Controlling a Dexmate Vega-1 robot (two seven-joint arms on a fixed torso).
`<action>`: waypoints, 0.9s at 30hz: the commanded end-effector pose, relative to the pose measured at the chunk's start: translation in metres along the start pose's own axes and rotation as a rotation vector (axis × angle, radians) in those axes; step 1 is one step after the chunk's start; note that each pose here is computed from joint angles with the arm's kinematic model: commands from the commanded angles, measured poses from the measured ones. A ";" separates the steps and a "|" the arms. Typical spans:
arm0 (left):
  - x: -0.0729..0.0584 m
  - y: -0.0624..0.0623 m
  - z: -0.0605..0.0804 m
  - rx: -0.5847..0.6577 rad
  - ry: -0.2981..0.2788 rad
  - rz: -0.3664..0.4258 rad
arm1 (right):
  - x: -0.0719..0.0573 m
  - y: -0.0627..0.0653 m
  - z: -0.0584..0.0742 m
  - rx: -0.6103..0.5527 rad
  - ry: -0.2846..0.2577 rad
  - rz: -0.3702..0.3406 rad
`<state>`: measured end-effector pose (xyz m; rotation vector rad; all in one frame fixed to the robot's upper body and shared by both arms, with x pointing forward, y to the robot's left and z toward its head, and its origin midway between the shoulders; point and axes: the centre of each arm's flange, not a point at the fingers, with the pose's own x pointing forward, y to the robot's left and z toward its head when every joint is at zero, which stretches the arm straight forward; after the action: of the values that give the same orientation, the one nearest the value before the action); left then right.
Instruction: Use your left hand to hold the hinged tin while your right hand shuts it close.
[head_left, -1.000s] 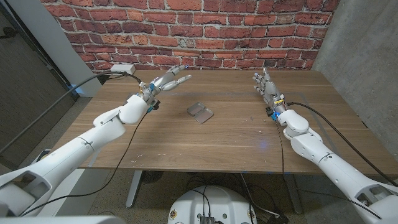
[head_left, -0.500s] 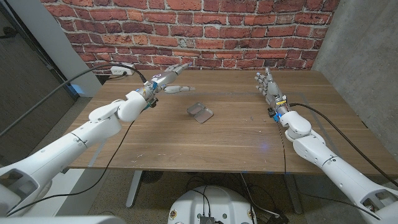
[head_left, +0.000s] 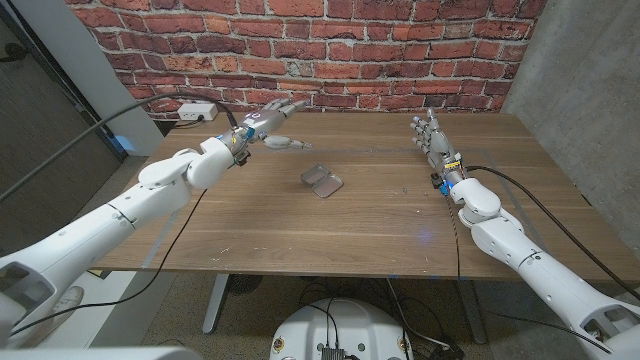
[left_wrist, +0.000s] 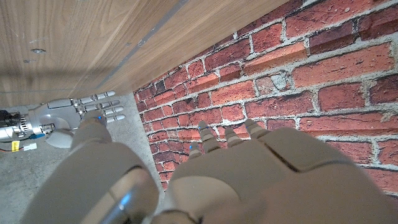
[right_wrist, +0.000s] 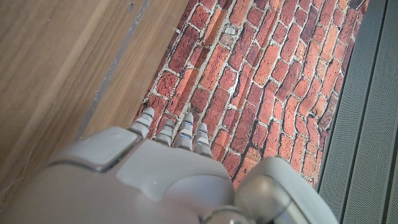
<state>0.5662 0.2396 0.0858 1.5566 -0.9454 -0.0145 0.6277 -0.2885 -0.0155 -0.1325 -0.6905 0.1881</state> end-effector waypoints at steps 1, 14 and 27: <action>0.016 0.009 -0.004 0.084 -0.046 -0.103 | 0.004 -0.001 -0.001 0.008 0.005 0.000; 0.031 0.014 0.007 0.293 -0.139 -0.158 | -0.001 -0.003 -0.005 0.011 0.021 -0.024; 0.027 0.008 0.012 0.418 -0.185 -0.097 | 0.004 -0.003 -0.005 0.009 0.025 -0.026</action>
<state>0.5743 0.2170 0.1067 1.9321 -0.9854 -0.0777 0.6317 -0.2899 -0.0181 -0.1152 -0.6688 0.1709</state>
